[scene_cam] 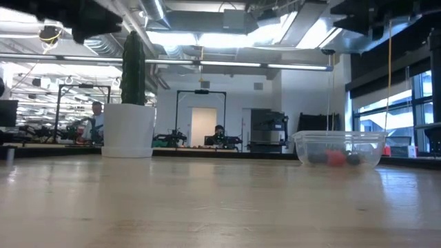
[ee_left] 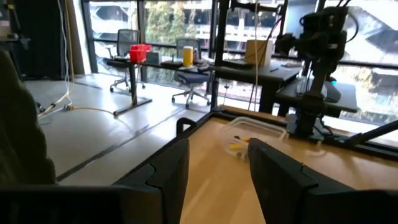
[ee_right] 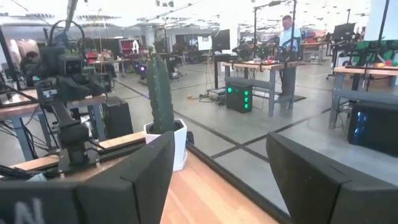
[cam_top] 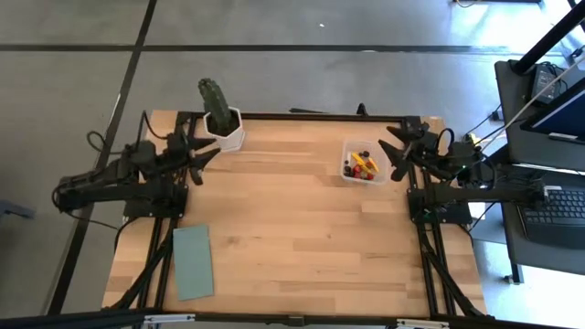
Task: Pick and placing Produce into tupperware
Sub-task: Return to Home Position
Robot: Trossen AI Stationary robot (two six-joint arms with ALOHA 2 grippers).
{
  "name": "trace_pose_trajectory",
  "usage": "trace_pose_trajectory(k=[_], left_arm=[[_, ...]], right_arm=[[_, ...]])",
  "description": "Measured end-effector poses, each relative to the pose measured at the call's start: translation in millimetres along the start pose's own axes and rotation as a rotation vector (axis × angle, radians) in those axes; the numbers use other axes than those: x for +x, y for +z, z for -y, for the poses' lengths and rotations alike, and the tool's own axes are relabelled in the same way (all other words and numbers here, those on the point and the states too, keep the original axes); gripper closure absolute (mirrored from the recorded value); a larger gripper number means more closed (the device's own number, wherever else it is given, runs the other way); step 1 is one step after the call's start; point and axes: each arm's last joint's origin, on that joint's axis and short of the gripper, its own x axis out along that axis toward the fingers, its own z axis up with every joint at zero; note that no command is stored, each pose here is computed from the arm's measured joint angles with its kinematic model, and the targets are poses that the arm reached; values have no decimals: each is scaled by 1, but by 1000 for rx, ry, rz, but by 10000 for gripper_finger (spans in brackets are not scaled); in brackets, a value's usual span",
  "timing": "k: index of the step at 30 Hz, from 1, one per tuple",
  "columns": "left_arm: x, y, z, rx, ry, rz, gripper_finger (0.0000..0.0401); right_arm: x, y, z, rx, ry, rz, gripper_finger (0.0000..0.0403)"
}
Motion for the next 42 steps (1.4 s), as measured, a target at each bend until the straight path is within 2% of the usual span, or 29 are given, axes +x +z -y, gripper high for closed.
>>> trace_pose_trajectory(k=[6, 12, 26, 33, 36, 42], left_arm=[[-4, -39, -4, -43, -3, 28, 251], [-4, -61, -6, -65, -6, 54, 253], [8, -93, -5, -58, -10, 48, 247], [13, -106, -5, -73, -7, 80, 254], [13, -107, -5, -66, -6, 72, 251], [13, -107, -5, -64, 1, 73, 243]], right_arm=[[-4, -24, 2, 40, 3, 41, 148], [-5, -53, 4, 62, 7, 79, 148], [-11, -100, 8, 123, 14, 193, 148], [-11, -103, 8, 135, 14, 199, 148], [-11, -107, 8, 152, 15, 162, 148], [-9, -127, 8, 204, 1, -30, 148]])
